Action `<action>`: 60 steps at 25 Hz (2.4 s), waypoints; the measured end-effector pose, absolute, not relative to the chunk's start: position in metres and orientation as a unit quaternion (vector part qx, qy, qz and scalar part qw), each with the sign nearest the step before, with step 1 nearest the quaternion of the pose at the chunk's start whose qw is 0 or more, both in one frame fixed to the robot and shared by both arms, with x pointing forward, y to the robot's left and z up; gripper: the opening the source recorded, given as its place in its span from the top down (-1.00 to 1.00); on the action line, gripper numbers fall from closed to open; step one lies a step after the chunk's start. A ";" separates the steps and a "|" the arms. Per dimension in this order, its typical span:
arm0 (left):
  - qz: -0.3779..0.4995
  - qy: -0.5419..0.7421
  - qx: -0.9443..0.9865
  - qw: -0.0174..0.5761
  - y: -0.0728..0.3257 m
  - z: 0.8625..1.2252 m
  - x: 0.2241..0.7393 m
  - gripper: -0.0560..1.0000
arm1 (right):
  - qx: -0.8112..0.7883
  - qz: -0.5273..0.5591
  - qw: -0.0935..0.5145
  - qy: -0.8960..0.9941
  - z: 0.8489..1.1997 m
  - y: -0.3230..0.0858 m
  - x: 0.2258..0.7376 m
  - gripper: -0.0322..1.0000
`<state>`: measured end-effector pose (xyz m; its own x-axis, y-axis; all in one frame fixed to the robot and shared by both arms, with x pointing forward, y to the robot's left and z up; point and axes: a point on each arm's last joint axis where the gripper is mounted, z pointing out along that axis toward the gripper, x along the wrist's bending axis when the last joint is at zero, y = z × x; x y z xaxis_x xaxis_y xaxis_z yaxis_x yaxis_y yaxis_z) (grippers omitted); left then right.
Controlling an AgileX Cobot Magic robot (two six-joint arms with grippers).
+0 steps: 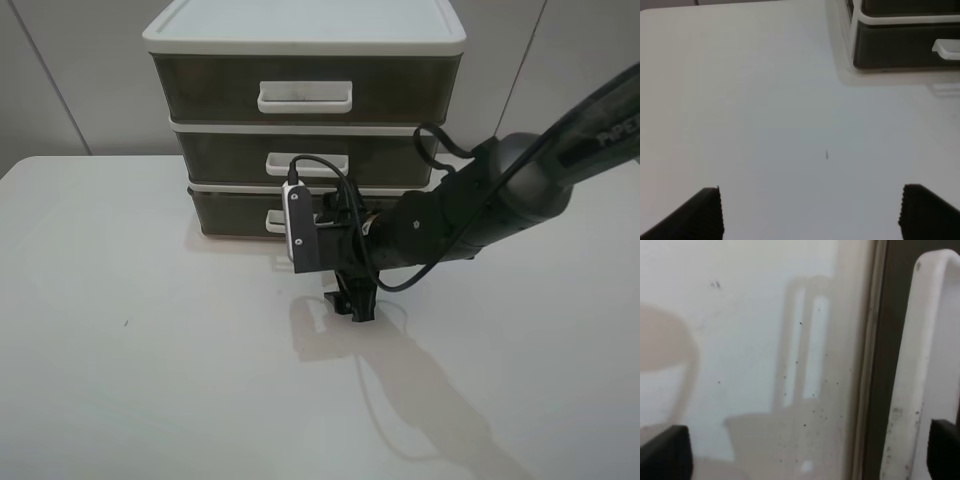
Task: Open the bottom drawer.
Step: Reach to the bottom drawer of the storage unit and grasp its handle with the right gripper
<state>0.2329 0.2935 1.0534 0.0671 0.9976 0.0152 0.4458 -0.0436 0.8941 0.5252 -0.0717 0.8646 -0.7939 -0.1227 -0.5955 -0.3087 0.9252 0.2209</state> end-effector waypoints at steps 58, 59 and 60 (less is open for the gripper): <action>0.364 0.578 0.624 0.379 0.293 1.053 0.233 -0.47 | -0.105 0.155 0.294 0.937 0.869 -0.074 0.535 0.25; 0.364 0.578 0.624 0.379 0.293 1.053 0.233 -0.47 | -0.105 0.155 0.296 0.937 0.869 -0.074 0.535 0.33; 0.364 0.578 0.624 0.379 0.293 1.053 0.233 -0.47 | -0.105 0.155 0.297 0.936 0.869 -0.074 0.535 0.41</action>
<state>0.2329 0.2935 1.0534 0.0671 0.9976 0.0152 0.4458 -0.0436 0.8941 0.5352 -0.0742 0.8689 -0.8020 -0.1044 -0.5882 -0.2888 0.9297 0.2287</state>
